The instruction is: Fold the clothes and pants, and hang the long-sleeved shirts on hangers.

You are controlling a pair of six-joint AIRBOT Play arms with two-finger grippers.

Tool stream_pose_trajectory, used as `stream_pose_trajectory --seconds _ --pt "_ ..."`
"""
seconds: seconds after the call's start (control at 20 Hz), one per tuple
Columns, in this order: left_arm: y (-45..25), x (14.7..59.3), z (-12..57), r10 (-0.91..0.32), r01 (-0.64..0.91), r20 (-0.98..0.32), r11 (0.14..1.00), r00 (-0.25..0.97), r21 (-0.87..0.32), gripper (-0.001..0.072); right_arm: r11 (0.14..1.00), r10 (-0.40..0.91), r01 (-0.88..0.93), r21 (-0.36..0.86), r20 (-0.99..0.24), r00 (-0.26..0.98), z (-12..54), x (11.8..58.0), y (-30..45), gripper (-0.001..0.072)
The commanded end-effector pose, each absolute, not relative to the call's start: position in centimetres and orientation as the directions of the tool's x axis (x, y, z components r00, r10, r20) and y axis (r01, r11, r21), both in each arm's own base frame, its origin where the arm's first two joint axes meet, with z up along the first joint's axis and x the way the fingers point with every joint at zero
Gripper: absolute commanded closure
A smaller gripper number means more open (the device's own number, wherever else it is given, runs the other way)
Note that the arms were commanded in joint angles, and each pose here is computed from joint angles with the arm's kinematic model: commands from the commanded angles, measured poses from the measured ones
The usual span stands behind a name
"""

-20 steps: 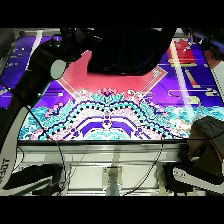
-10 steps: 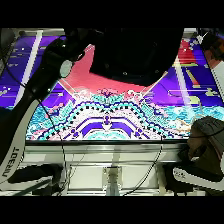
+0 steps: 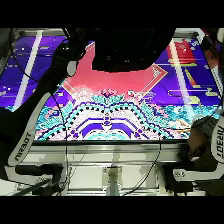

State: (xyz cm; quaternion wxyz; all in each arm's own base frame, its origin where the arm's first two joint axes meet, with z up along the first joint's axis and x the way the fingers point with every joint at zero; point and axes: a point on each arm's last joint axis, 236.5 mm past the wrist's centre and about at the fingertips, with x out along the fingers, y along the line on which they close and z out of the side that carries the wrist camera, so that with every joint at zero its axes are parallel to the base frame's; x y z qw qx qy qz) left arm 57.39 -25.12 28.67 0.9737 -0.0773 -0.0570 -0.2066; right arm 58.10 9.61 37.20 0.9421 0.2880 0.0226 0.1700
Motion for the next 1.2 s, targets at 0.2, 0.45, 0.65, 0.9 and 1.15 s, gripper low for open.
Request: stream_pose_trajectory --seconds 0.2,0.45,0.65,0.9,1.15 --pt "-25.4 59.7 21.7 -0.389 0.384 -0.011 0.913 0.921 -0.14 0.0695 0.813 0.4 -0.302 0.498 -0.101 0.911 31.2 60.1 11.7 0.0702" --pt "-23.9 57.3 12.1 -0.356 0.35 -0.442 0.932 0.823 -0.098 0.0698 0.799 0.412 -0.139 0.585 -0.365 0.834 24.2 58.2 10.5 0.0704" --pt "-23.1 55.6 10.5 -0.316 0.365 -0.539 0.931 0.781 -0.017 0.0699 0.803 0.383 -0.033 0.595 -0.474 0.793 20.1 55.2 9.8 0.0705" --pt "-22.3 49.3 8.0 -0.301 0.45 -0.655 0.891 0.692 0.065 0.0699 0.8 0.366 0.075 0.595 -0.584 0.724 14.4 47.9 9.3 0.0704" --pt "-20.6 40.0 3.1 -0.288 0.504 -0.76 0.861 0.583 0.06 0.0699 0.785 0.383 0.15 0.602 -0.66 0.646 9.0 38.8 9.7 0.0704"
